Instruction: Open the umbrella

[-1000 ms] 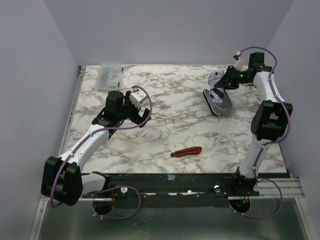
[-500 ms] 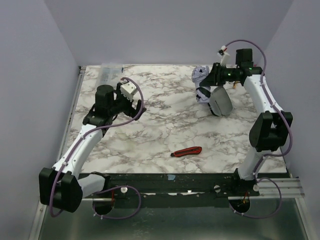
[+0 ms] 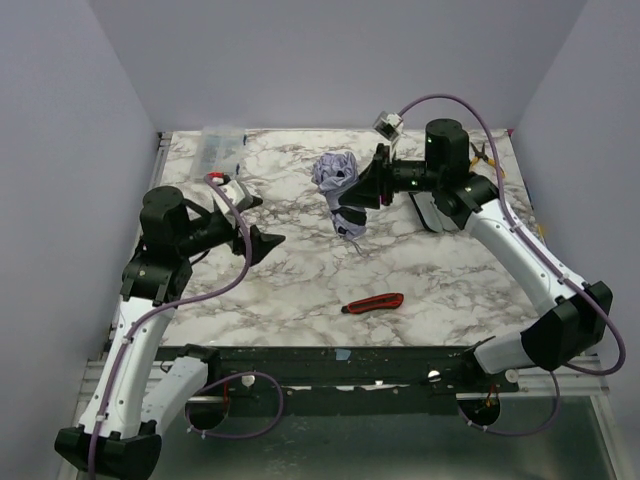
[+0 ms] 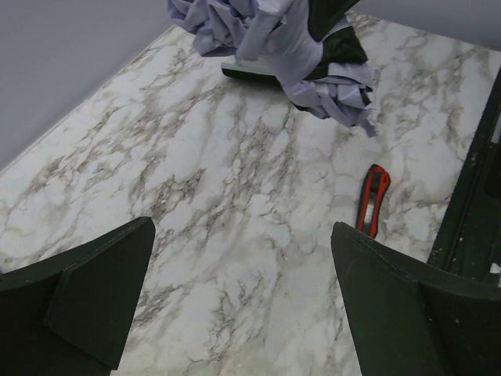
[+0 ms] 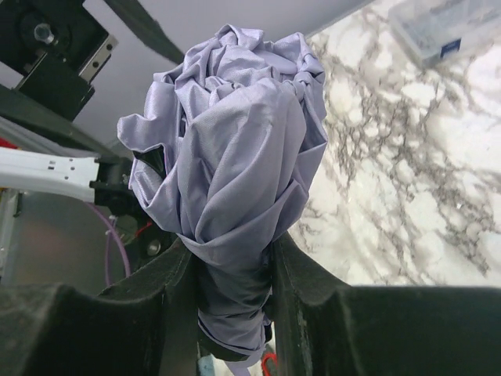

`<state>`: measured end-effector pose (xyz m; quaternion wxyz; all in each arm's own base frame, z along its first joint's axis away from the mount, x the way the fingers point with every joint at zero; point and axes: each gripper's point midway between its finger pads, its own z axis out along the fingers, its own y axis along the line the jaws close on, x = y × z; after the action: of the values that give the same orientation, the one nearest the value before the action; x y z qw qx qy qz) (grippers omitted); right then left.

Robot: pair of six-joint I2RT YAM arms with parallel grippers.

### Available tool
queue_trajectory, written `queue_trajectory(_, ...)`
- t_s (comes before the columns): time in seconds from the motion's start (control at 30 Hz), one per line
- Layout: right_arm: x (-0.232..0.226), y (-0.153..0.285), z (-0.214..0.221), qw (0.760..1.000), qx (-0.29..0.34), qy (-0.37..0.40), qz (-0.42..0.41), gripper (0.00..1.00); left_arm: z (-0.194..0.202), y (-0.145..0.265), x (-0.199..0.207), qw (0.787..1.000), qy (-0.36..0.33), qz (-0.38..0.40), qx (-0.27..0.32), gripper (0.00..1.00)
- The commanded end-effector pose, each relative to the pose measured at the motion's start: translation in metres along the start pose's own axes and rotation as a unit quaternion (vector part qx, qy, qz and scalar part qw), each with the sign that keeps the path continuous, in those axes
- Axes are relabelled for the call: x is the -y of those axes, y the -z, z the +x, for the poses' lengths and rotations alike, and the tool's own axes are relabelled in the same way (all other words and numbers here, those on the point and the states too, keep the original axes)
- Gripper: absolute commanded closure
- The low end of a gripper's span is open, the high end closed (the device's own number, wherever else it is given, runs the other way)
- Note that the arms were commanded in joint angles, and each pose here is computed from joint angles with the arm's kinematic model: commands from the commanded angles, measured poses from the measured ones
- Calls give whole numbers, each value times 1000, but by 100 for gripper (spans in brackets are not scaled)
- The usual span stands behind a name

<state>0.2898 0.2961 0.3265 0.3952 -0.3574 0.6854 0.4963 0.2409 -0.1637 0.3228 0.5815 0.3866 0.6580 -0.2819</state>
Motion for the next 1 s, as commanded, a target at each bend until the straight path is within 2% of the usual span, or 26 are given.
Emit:
queue_trajectory(0.0,-2,-1,-54,992,72,97,46,99,-11,6,33,995,71,62,32,4)
queue_trajectory(0.07,6,0,-89,987,114,72,87,99,-16,5,37,990,110,65,52,5)
queue_trajectory(0.17,23,-1,-118,978,158,-18,135,99,-27,1,39,982,145,77,93,11)
queue_trajectory(0.23,32,0,-123,967,182,-79,160,99,-34,-5,29,973,186,58,121,14)
queue_trajectory(0.43,34,-5,-123,957,190,-155,157,99,-30,-29,18,960,236,49,142,13)
queue_trajectory(0.67,25,-14,-124,957,192,-183,122,99,-36,-56,22,955,256,75,128,11)
queue_trajectory(0.97,14,-17,-124,959,191,-179,108,99,-37,-97,19,953,278,74,100,19)
